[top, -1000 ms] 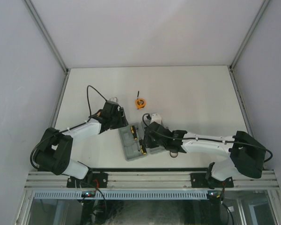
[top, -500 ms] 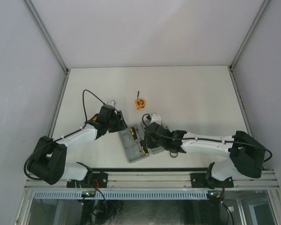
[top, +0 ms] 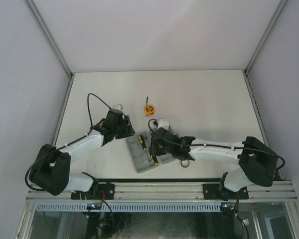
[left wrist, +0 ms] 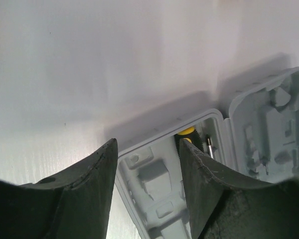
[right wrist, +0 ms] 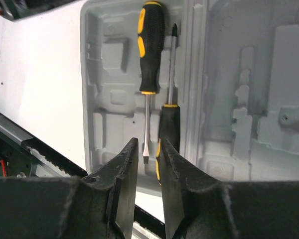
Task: Sort the tools into containers
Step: Adjust the screwdriver in the storage box.
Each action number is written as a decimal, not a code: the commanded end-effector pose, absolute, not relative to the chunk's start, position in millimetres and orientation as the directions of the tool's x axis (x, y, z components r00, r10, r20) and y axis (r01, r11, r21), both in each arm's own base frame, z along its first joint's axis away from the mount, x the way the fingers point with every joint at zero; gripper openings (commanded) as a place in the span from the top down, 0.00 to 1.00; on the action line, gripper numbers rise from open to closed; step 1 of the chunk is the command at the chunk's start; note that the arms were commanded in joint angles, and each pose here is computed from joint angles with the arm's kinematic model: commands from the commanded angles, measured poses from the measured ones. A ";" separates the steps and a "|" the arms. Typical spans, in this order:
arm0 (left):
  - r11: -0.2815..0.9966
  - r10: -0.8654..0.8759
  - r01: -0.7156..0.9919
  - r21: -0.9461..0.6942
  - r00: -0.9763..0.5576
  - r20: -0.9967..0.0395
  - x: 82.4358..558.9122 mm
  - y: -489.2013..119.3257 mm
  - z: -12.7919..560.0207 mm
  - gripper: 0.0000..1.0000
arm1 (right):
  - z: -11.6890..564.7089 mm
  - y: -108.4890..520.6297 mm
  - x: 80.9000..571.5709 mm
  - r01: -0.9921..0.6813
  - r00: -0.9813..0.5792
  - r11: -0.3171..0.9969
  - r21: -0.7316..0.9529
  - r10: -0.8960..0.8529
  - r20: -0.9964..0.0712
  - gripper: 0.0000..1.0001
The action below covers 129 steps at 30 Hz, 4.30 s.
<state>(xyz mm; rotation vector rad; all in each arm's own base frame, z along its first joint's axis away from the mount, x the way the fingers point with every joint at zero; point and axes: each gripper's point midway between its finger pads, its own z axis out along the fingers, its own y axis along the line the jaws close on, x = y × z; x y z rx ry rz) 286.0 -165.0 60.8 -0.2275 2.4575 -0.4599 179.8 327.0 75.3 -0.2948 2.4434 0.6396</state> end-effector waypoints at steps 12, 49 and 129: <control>0.914 -0.282 -0.039 -0.404 -0.777 -0.562 301.2 -173.9 58.4 0.45 | 78.2 372.3 207.3 -0.398 -0.802 0.815 0.421 -0.087 -0.590 0.78; 0.918 -0.251 -0.019 -0.397 -0.801 -0.543 295.4 -175.4 44.2 0.48 | 44.5 372.5 232.0 -0.356 -0.812 0.891 0.281 -0.145 -0.566 0.88; 0.896 -0.327 -0.054 -0.442 -0.752 -0.572 262.3 -208.1 91.9 0.50 | 110.5 342.3 217.3 -0.356 -0.754 0.834 0.421 0.011 -0.657 0.78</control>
